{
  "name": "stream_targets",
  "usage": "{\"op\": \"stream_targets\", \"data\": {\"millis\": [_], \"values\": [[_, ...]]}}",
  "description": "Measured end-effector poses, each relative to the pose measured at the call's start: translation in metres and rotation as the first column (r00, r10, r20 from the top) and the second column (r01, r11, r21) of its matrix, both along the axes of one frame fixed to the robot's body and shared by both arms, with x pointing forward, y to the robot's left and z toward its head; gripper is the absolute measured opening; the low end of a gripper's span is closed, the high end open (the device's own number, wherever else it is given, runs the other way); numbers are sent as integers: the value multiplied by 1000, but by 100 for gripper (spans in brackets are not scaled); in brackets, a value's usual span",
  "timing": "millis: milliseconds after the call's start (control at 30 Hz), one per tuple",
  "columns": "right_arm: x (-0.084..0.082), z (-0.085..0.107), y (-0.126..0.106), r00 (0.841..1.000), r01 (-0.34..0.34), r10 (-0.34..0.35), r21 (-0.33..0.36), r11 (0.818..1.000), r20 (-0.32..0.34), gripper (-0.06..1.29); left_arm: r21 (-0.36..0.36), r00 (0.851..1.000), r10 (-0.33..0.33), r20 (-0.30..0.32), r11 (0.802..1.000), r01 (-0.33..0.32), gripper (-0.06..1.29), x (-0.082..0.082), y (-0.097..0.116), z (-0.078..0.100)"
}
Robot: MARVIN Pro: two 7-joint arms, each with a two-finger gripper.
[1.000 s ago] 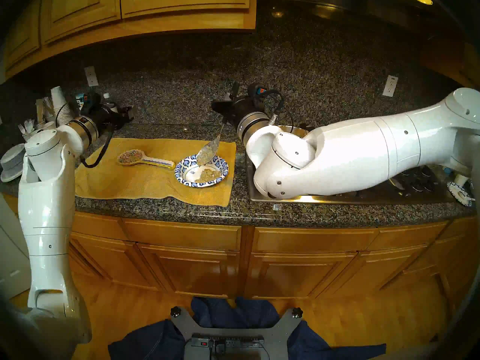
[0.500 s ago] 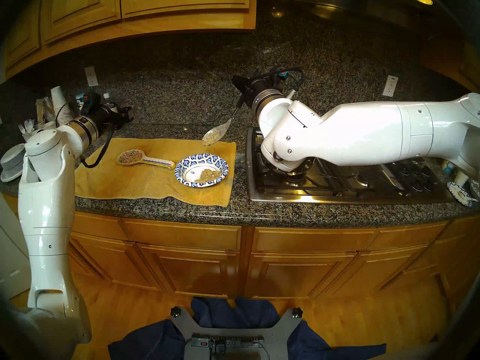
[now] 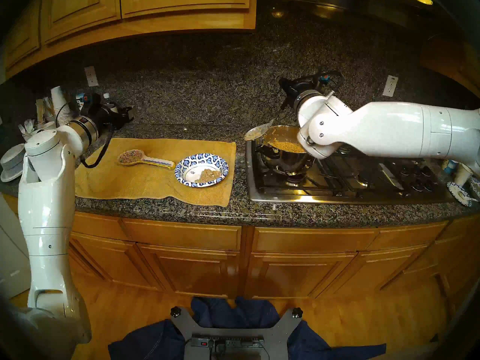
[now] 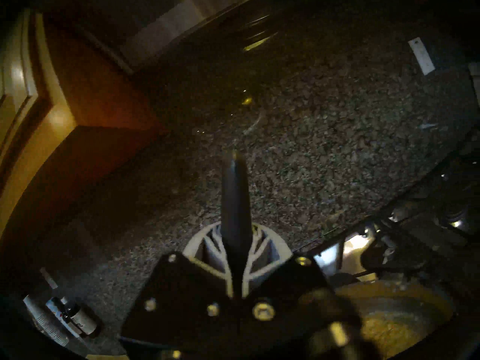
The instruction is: Scoop oatmeal into bowl
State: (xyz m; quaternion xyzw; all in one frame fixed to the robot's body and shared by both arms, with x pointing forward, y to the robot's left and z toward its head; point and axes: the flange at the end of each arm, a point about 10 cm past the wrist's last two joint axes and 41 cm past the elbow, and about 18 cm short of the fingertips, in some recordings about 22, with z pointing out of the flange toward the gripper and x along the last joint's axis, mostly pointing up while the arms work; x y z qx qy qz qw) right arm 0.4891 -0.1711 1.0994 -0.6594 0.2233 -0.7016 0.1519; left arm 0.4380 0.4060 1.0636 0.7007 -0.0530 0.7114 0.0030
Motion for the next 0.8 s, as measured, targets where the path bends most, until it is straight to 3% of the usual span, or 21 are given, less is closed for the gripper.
{"op": "stream_targets", "data": {"millis": [333,433,633,800], "values": [[4,7,-70,986,165,-166,18,986,17,-4,0,1000,0,-1,1000,0,122,0,0,0],[0,8,-81,983,181,-181,24,983,18,-4,0,1000,1,-1,1000,-1,122,0,0,0],[-20,0,-85,992,129,-129,8,992,-5,-4,0,1000,1,-1,1000,-1,122,0,0,0],[-33,-16,-83,998,55,-57,-89,995,-17,-4,0,1000,1,0,1000,-1,122,0,0,0]]}}
